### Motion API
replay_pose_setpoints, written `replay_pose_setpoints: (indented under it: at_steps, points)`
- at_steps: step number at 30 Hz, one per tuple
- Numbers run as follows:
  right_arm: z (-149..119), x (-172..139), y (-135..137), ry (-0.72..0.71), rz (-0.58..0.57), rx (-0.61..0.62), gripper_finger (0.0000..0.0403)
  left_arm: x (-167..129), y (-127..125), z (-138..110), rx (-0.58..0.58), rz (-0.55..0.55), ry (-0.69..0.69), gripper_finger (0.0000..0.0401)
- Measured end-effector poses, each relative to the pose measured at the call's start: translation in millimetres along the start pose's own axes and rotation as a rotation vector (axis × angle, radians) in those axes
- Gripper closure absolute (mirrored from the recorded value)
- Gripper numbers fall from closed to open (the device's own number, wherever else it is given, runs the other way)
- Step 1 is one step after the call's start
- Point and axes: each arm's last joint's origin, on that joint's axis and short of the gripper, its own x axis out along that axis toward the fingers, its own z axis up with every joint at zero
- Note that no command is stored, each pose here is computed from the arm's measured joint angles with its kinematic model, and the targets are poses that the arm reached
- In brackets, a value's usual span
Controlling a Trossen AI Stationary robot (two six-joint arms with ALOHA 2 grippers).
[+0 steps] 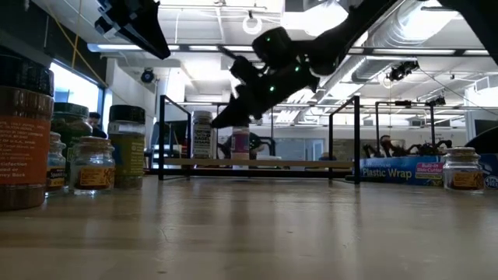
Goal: Shelf spices
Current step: Adjust the white seasoning bottle on the shelf
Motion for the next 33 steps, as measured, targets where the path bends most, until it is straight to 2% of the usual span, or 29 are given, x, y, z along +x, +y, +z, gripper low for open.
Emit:
replay_pose_setpoints:
  at_steps: [7,33]
  points:
    - [-6,25,-6,0.02,-0.109,0.101,0.0135,4,2,2,-0.007,0.0,0.016,0.0348]
    - [-4,30,9,0.01,-0.006,0.106,0.0135,4,1,2,0.008,-0.014,0.025,0.0348]
